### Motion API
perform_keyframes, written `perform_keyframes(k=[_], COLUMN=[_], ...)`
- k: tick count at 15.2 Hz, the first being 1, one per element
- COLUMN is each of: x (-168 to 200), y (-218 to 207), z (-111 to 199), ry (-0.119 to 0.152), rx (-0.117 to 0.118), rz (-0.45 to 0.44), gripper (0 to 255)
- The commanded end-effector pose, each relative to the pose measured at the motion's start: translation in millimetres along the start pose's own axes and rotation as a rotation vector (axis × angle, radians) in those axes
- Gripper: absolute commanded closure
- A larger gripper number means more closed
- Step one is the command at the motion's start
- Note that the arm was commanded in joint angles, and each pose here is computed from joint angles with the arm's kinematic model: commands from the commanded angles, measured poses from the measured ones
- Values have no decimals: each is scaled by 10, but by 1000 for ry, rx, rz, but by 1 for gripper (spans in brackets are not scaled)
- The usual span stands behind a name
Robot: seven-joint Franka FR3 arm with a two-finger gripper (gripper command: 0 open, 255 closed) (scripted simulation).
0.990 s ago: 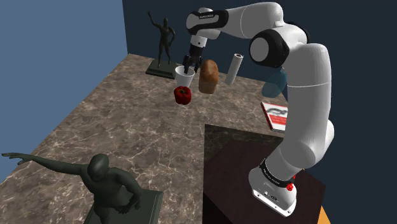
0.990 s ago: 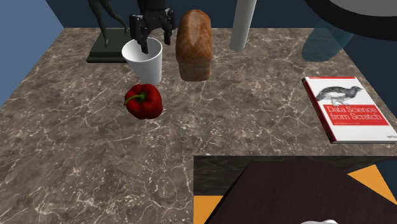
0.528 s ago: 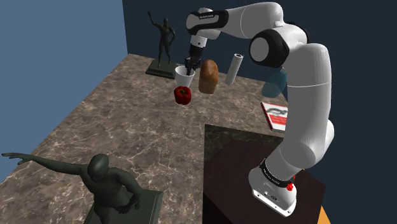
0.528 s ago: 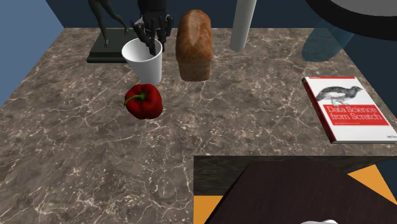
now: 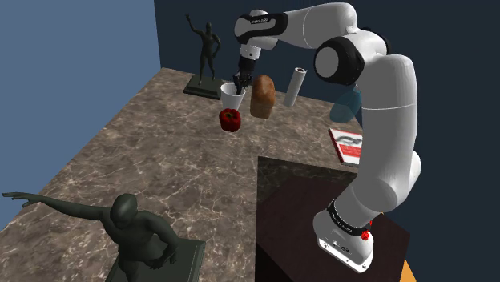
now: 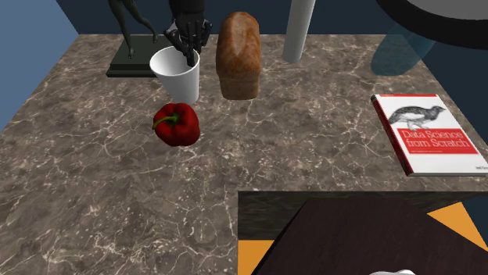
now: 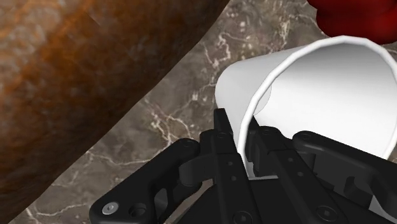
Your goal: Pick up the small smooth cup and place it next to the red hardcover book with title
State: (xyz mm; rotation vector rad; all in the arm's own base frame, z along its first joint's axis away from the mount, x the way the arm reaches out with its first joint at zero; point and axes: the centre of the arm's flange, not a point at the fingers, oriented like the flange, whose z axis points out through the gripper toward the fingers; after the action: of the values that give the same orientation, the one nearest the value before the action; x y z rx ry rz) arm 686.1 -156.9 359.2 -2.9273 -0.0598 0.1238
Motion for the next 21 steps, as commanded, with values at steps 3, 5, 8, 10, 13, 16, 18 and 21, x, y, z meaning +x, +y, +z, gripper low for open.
perform_keyframes(k=[3, 5, 8, 10, 13, 16, 18, 21], x=[-12, -21, -33, -42, -54, -67, -75, -88], y=[-35, -57, -90, -113, -146, -179, -202, -235], z=[-150, -253, -408, -511, -665, -819, -922, -1076], ry=[-1, -1, -1, -1, -1, -1, -1, -1], rx=[0, 0, 0, 0, 0, 0, 0, 0], rz=[0, 0, 0, 0, 0, 0, 0, 0], gripper=[255, 255, 255, 255, 255, 255, 255, 255])
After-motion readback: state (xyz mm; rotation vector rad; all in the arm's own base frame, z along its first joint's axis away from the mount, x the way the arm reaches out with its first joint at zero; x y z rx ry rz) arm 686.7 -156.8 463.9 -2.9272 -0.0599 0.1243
